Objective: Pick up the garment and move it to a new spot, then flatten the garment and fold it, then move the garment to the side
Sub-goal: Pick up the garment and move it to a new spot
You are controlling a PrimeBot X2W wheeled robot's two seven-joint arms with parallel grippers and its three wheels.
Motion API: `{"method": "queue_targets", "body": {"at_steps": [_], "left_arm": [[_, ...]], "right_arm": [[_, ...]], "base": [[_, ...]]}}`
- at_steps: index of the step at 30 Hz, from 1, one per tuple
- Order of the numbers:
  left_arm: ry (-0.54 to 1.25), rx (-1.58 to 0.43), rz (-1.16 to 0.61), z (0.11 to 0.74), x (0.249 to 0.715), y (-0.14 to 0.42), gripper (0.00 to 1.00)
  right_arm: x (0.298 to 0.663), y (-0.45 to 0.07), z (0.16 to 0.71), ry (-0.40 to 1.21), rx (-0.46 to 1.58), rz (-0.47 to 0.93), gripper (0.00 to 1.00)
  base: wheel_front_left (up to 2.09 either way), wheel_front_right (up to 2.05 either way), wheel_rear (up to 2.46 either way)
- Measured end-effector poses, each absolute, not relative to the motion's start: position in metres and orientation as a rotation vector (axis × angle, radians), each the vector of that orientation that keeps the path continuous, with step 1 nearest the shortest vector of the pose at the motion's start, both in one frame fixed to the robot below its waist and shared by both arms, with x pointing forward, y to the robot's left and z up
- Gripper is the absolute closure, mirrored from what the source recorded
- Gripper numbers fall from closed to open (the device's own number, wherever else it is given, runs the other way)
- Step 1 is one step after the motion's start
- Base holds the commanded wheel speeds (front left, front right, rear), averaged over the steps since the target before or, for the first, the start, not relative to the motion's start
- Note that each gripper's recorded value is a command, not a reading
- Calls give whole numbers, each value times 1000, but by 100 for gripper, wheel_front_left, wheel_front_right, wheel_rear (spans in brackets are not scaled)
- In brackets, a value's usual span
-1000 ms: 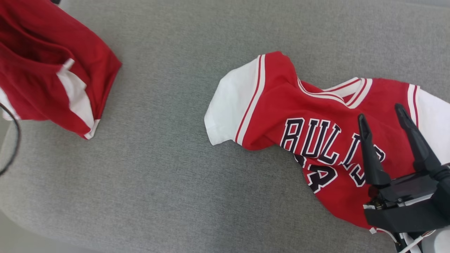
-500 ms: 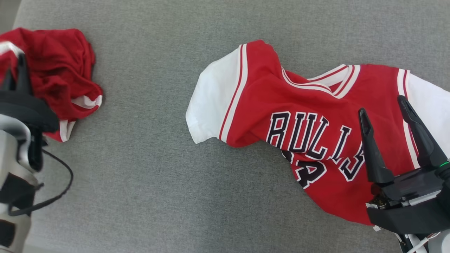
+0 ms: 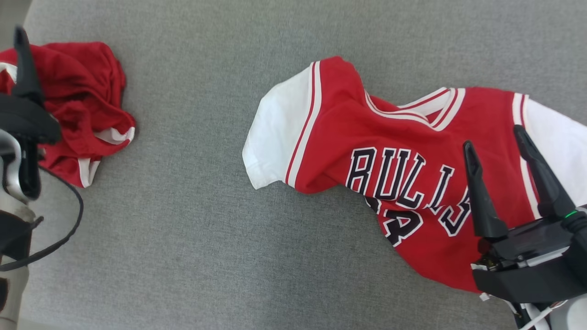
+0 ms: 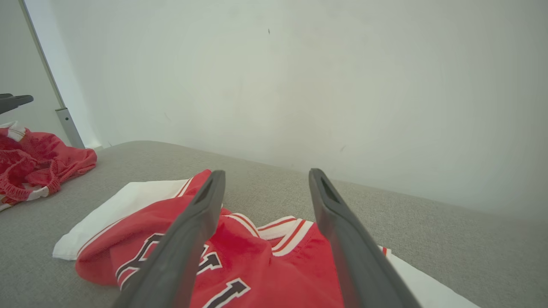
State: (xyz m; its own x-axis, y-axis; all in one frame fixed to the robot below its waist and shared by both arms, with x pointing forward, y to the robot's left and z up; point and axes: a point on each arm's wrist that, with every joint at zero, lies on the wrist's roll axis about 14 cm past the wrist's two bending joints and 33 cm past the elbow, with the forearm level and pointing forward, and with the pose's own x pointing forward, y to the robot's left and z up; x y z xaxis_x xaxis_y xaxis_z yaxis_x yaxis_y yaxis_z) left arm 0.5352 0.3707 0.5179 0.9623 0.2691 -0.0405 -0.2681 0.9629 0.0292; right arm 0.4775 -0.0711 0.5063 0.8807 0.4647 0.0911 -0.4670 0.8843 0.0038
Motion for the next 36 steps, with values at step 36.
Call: {"method": "queue_targets", "body": {"at_steps": [36], "left_arm": [[-306,-19,-136,603,453,195,0]], "right_arm": [[376,-183,552,-214,96,88,0]], "base": [[0,0,0]]}}
